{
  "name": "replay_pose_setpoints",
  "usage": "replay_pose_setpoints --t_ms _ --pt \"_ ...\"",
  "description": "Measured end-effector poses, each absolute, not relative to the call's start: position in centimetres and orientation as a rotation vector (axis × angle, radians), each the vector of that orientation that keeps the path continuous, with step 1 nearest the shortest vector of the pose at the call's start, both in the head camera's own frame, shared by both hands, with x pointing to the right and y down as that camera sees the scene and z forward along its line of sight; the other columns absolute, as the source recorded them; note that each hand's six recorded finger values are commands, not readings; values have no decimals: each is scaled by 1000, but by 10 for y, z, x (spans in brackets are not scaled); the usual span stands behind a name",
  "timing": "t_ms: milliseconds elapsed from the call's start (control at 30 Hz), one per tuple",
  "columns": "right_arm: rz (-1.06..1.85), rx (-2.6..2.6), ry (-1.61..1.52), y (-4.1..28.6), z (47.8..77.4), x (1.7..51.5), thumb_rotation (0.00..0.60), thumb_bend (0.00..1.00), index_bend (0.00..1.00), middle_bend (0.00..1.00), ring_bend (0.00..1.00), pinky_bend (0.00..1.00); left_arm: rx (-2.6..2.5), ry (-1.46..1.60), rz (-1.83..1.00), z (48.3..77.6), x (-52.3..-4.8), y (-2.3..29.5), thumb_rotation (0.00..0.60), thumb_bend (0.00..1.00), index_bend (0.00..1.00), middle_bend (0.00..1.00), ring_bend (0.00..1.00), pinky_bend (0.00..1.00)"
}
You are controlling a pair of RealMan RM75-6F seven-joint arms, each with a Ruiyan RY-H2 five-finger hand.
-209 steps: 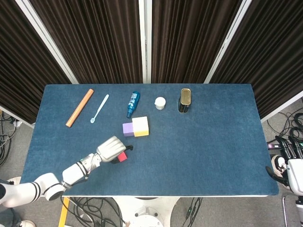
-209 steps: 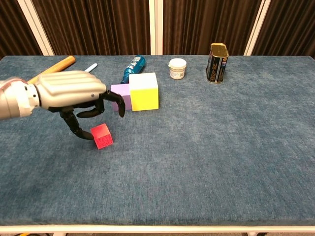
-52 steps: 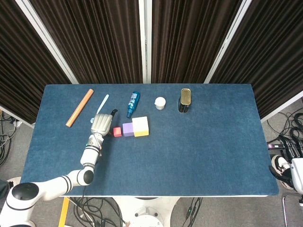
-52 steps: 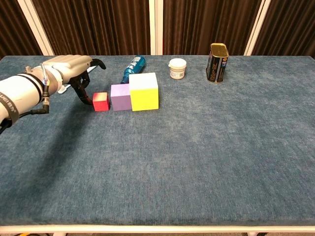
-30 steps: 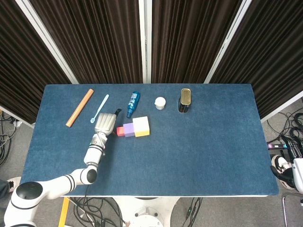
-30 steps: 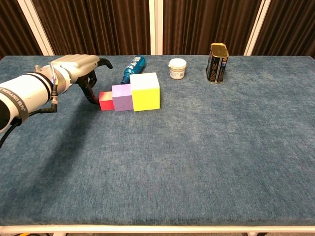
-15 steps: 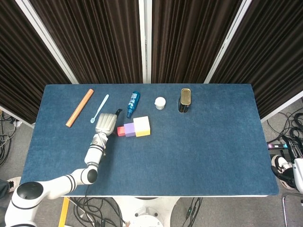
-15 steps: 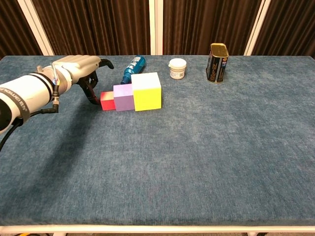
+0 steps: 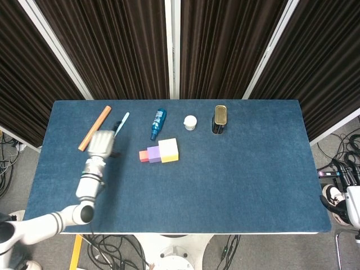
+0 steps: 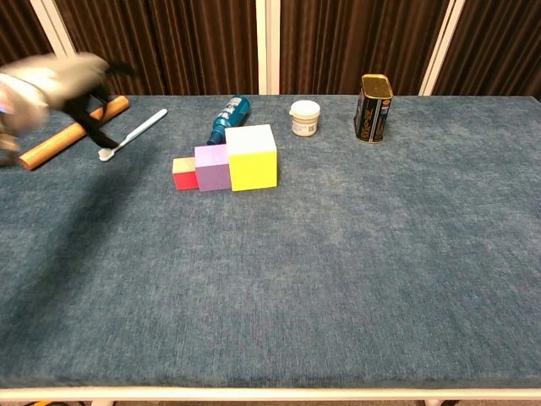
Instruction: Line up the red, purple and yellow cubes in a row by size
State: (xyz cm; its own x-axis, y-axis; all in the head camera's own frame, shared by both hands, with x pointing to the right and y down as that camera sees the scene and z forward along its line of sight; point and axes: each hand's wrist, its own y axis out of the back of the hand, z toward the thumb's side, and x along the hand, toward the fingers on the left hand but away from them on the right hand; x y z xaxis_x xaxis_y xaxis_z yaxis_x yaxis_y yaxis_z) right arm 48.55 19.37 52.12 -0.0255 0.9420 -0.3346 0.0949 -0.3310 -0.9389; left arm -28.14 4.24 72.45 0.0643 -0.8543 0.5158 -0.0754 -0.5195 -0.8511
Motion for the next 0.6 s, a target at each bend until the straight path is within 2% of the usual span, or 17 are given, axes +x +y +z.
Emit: replay_pose_setpoints --t_ms 67,167,233,400,600 --pt "1448 -1509 -1123 193 522 486 600 129 47 94 9 128 -1636 995 -1504 705 -310 41 600 111 169 545 482 654" --pt "1446 -1519 -1112 192 525 486 600 129 42 37 0 112 -1582 1025 -1478 684 -344 47 600 111 174 372 309 438" --pt "1450 -1532 -1101 192 528 485 600 131 26 13 0 92 -1565 1019 -1468 677 -359 57 600 110 174 293 238 332" --pt "1433 -1559 -1086 191 533 480 600 134 0 0 0 71 -1472 1033 -1430 652 -396 89 600 109 174 259 219 281" --pt "1385 -1546 -1096 191 531 474 600 134 0 0 0 65 -1360 1077 -1457 622 -440 141 600 109 174 258 219 272"
